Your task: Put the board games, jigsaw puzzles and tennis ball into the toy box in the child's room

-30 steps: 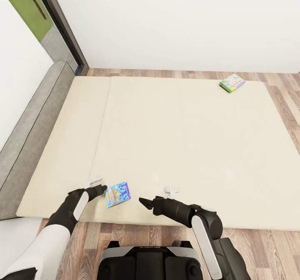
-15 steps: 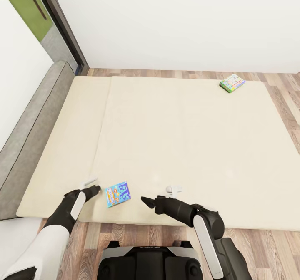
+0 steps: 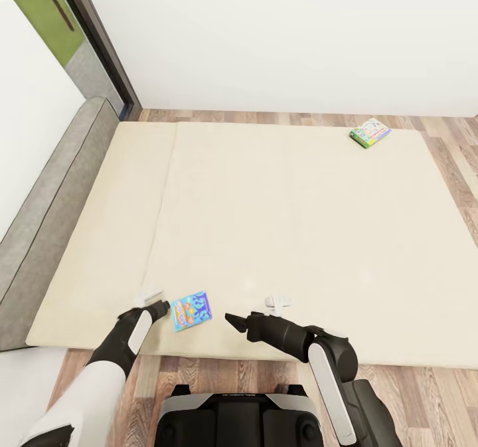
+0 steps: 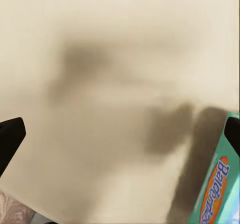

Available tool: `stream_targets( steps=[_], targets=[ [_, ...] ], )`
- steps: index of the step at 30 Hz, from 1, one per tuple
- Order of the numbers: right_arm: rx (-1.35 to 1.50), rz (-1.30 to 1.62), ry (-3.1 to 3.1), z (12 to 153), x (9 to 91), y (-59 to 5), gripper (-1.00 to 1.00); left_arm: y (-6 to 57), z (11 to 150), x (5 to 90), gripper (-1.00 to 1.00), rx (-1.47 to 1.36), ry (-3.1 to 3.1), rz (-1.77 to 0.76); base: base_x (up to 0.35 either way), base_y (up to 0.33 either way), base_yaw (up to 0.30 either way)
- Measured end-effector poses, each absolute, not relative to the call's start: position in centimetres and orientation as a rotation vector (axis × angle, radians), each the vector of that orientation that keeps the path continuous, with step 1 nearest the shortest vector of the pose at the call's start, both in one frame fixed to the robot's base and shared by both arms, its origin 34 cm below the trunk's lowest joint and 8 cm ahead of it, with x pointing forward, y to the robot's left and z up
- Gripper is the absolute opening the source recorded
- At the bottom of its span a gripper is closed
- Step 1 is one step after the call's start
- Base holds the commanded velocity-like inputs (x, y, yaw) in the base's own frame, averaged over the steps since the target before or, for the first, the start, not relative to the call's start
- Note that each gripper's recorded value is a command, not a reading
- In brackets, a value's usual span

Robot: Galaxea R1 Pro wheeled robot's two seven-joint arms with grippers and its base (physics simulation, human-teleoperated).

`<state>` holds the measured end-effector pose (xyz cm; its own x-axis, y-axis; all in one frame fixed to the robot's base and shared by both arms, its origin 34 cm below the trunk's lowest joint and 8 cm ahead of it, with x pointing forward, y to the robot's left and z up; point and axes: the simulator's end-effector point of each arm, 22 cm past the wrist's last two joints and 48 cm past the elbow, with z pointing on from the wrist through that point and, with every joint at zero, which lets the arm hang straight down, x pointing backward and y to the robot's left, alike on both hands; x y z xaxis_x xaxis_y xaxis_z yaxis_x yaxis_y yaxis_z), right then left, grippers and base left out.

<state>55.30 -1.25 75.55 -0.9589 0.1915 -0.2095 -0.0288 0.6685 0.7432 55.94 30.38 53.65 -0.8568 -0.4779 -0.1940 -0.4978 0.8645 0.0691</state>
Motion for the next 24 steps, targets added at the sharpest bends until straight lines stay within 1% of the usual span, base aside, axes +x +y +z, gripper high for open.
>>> stream_targets(
  steps=[24],
  targets=[
    [0.132,1.172,2.616,75.5,55.2,-1.2,1.0,26.5,53.7,56.6,1.0,-0.772,2.864,0.092,0.0,0.0,0.0]
  ],
)
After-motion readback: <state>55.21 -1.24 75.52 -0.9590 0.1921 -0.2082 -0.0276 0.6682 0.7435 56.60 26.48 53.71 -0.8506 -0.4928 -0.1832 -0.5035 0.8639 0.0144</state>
